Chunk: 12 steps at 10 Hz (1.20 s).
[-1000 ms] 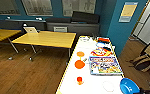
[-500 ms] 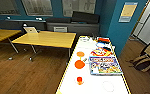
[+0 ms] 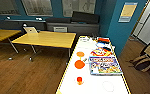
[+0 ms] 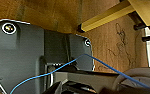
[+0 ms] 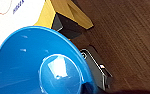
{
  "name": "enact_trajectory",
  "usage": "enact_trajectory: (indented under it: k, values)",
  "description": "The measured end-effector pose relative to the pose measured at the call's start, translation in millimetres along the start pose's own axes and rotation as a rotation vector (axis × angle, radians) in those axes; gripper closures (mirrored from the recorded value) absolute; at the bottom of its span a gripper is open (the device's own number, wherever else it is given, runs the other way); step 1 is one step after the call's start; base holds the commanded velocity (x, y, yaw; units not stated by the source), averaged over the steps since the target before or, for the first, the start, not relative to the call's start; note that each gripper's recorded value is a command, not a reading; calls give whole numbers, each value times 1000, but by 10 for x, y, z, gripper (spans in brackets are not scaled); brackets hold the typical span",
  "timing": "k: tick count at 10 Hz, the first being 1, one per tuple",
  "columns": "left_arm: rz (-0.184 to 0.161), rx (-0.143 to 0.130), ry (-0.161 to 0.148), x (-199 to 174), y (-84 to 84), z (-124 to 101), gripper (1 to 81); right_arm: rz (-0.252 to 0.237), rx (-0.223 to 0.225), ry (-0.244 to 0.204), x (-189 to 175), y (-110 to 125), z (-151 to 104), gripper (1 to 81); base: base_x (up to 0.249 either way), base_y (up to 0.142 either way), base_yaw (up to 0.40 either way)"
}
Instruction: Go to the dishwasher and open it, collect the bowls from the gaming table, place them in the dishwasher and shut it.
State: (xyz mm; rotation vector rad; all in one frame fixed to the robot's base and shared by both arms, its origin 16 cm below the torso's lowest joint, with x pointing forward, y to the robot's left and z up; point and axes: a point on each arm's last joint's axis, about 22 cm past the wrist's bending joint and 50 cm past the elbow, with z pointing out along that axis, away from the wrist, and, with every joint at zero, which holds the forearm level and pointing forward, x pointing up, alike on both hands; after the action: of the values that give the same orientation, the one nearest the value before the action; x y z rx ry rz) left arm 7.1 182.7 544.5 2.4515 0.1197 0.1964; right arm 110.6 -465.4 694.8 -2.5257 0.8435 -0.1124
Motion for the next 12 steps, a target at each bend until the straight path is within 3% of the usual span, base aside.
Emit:
enact_trajectory:
  k: [2, 4, 5, 7, 9, 12]
  values:
    - [-3, 21, 13, 124, -212, -573, 10, 10, 92, -28, -510, -59, 492, 811, 0, 0, 0]
    - [-21, -28, 41, 290, 20, -842, 10, -15, 90, -23, -694, 145, 597, 811, 0, 0, 0]
    - [-18, -51, 57, 449, 121, -961, 10, -31, 110, -21, -753, 124, 699, 811, 0, 0, 0]
    - [13, -81, 121, 1037, 249, -1175, 10, -40, 183, -54, -1093, -114, 1023, 811, 0, 0, 0]
    - [48, -143, 180, 1680, 562, -1297, 10, -59, 205, -73, -1289, -172, 1207, 811, 0, 0, 0]
    - [90, -220, 181, 2310, 988, -1389, 10, -80, 254, -107, -1609, -402, 1564, 811, 0, 0, 0]
